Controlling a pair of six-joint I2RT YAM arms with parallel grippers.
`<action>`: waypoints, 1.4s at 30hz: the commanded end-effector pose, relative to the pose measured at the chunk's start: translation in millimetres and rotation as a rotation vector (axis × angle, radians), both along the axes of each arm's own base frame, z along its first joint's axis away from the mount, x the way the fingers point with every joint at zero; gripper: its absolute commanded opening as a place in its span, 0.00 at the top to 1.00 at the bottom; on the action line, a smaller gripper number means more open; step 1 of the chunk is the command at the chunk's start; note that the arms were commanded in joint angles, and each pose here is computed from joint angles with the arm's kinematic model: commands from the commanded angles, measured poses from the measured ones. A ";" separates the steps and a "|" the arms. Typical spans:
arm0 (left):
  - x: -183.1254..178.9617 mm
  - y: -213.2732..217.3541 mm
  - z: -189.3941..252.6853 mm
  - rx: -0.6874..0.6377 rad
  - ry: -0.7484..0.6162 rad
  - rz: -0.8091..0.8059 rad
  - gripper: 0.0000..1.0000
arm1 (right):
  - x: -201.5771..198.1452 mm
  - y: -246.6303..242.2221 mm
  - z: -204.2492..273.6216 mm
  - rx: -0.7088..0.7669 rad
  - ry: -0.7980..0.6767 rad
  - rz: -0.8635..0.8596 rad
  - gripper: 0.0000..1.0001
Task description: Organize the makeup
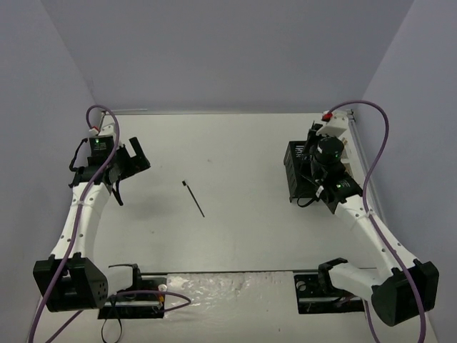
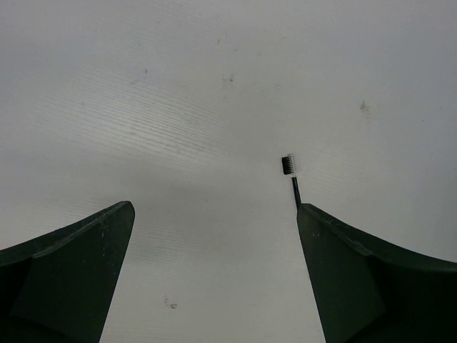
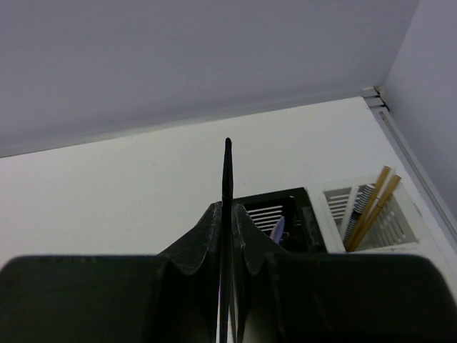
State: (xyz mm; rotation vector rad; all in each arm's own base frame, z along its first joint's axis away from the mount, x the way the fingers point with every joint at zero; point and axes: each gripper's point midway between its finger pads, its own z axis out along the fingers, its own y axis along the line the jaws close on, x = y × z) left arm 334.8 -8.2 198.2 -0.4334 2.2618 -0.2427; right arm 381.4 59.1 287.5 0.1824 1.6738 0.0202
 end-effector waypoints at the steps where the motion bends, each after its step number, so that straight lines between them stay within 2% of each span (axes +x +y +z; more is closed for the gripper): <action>1: 11.4 1.4 34.5 0.006 -0.111 0.002 0.03 | 6.1 -46.7 35.7 0.042 -0.239 -0.144 1.00; 7: 11.7 0.4 33.5 0.004 -0.108 -0.002 0.03 | 11.5 -72.7 18.9 0.015 -0.295 -0.208 1.00; 15: 11.7 0.8 33.5 0.002 -0.108 0.000 0.03 | 19.6 -63.9 -10.1 0.006 -0.276 -0.136 1.00; 21: 11.0 -0.5 34.5 -0.004 -0.111 0.000 0.03 | 18.4 -52.2 -24.6 0.015 -0.229 -0.074 0.88; 27: 3.6 -13.0 29.3 0.009 -0.083 -0.005 0.03 | 7.0 -41.3 -24.4 0.028 -0.170 -0.007 0.64; 31: -7.2 -35.3 22.1 0.009 -0.039 -0.012 0.03 | -4.3 -35.5 -15.7 0.056 -0.127 0.024 0.44; 34: -14.5 -59.5 11.5 0.023 -0.006 -0.004 0.03 | -14.3 -31.3 1.4 0.109 -0.102 0.039 0.28; 36: -18.5 -77.6 1.3 0.016 0.011 -0.022 0.03 | -16.9 -29.1 7.3 0.137 -0.082 0.043 0.21; 37: -18.4 -90.1 -5.9 -0.012 0.019 -0.014 0.03 | -19.2 -27.0 11.9 0.149 -0.048 0.050 0.13; 41: -25.8 -133.4 -29.9 0.022 0.038 -0.022 0.03 | -29.4 -15.3 11.2 0.201 0.018 0.101 0.01; 42: -25.6 -140.9 -34.7 0.026 0.038 -0.012 0.03 | -32.4 -13.9 11.7 0.210 0.015 0.108 0.00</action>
